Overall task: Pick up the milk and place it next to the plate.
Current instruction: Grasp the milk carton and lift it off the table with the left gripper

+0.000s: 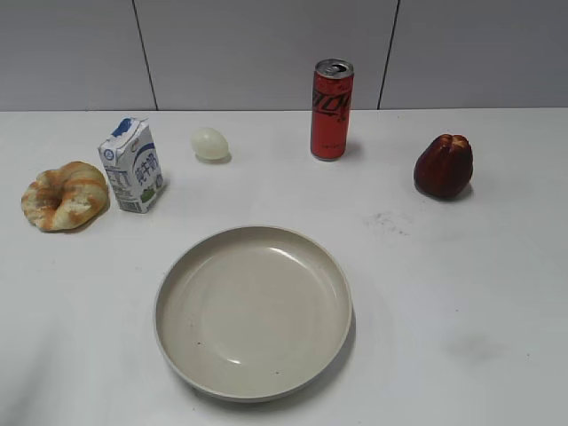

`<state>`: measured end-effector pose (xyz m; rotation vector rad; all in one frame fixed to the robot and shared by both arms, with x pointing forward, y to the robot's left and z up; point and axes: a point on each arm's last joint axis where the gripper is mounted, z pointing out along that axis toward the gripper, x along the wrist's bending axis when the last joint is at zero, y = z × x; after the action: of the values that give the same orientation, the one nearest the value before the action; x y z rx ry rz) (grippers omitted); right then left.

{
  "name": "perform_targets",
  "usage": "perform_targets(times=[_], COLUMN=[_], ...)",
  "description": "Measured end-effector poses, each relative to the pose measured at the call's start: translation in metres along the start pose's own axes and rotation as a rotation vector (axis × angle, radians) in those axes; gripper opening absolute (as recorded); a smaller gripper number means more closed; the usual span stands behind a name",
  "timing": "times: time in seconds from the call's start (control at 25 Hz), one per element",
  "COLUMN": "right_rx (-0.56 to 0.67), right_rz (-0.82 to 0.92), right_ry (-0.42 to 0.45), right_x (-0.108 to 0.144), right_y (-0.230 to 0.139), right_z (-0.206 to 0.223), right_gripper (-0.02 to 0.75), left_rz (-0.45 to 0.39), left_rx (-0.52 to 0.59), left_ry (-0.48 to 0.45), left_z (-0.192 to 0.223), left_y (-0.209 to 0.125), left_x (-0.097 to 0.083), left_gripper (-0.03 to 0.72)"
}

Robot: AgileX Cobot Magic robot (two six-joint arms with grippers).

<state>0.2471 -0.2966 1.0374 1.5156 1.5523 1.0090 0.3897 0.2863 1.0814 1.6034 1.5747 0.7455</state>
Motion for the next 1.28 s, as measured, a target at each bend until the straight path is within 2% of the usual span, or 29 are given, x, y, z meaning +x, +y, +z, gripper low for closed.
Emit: perform_targets(times=[0.12, 0.36, 0.52, 0.68, 0.84, 1.12, 1.28], right_rx=[0.000, 0.000, 0.000, 0.000, 0.000, 0.000, 0.000], right_rz=[0.000, 0.000, 0.000, 0.000, 0.000, 0.000, 0.000], right_ry=[0.000, 0.000, 0.000, 0.000, 0.000, 0.000, 0.000], right_x=[0.000, 0.000, 0.000, 0.000, 0.000, 0.000, 0.000], right_y=[0.000, 0.000, 0.000, 0.000, 0.000, 0.000, 0.000], right_z=[0.000, 0.000, 0.000, 0.000, 0.000, 0.000, 0.000], right_gripper=[0.458, 0.458, 0.458, 0.458, 0.458, 0.458, 0.458], left_rz=[0.024, 0.170, 0.190, 0.184, 0.175, 0.161, 0.154], left_rx=[0.122, 0.331, 0.521, 0.676, 0.738, 0.775, 0.783], left_ry=[-0.019, -0.105, -0.170, -0.231, -0.247, -0.241, -0.236], left_z=[0.048, 0.137, 0.191, 0.236, 0.267, 0.301, 0.313], left_y=[0.031, 0.080, 0.090, 0.088, 0.082, 0.059, 0.049], left_x=[-0.007, -0.042, -0.062, -0.072, -0.076, -0.074, -0.073], left_gripper=[0.610, 0.610, 0.610, 0.610, 0.610, 0.607, 0.568])
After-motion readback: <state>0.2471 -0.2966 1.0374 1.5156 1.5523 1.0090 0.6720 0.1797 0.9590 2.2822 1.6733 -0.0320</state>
